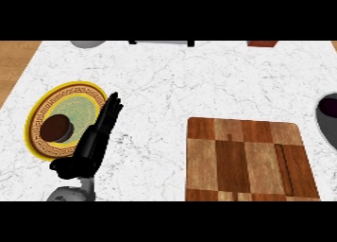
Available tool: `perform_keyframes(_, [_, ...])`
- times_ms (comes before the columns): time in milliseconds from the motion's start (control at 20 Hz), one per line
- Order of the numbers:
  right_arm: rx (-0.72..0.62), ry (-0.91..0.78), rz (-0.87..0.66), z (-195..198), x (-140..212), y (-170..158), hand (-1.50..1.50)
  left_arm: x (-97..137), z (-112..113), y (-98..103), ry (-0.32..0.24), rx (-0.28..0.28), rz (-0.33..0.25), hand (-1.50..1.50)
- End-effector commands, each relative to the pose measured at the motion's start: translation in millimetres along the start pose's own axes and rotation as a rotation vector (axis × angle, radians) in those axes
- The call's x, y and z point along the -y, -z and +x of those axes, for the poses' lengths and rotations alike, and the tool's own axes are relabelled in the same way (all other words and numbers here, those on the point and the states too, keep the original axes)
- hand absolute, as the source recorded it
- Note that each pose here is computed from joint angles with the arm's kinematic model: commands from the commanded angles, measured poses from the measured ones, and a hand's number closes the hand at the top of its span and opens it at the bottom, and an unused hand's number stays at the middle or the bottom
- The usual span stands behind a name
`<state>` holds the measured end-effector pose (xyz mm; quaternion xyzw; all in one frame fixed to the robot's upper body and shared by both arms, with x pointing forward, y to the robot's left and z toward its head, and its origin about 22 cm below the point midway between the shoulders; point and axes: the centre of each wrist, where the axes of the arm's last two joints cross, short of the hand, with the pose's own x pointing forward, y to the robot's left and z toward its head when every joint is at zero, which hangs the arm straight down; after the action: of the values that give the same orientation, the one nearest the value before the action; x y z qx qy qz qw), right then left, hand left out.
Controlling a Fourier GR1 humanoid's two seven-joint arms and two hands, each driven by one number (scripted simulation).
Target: Pick the eggplant from the cutting board and place it in the pan
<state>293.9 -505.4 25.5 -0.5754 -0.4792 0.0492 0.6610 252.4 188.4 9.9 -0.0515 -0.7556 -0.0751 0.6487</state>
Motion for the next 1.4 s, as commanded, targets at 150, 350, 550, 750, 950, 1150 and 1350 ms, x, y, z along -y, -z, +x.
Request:
perform_keyframes(150, [-0.003,0.113,0.181,17.8,-3.8,8.6,-1.5,6.1,-2.0,2.6,0.0,0.012,-0.006,0.0])
perform_keyframes(350, [0.093,0.294,0.036,10.6,-2.6,6.1,-1.5,-6.5,1.5,2.0,-0.004,0.002,0.023,0.0])
perform_keyframes(550, [0.083,0.434,-0.06,14.5,2.7,10.8,-1.5,-7.7,6.4,-1.6,0.004,0.005,0.014,0.0])
perform_keyframes(750, [0.063,0.568,-0.034,-11.5,29.9,14.5,-1.5,-11.7,8.5,-1.6,0.003,-0.007,0.011,0.0])
perform_keyframes(950, [0.062,0.675,0.032,-52.3,34.8,-2.4,-1.5,-4.4,-1.9,-4.7,0.0,-0.018,0.042,0.0])
perform_keyframes(1150, [0.127,0.778,0.142,-92.6,56.2,-17.5,-1.5,-14.5,-0.4,-12.6,0.022,-0.013,0.067,0.0])
perform_keyframes(1350, [0.186,0.762,0.206,-109.7,60.2,-28.2,-1.5,-17.8,-0.2,-18.7,-0.01,-0.023,0.064,0.0])
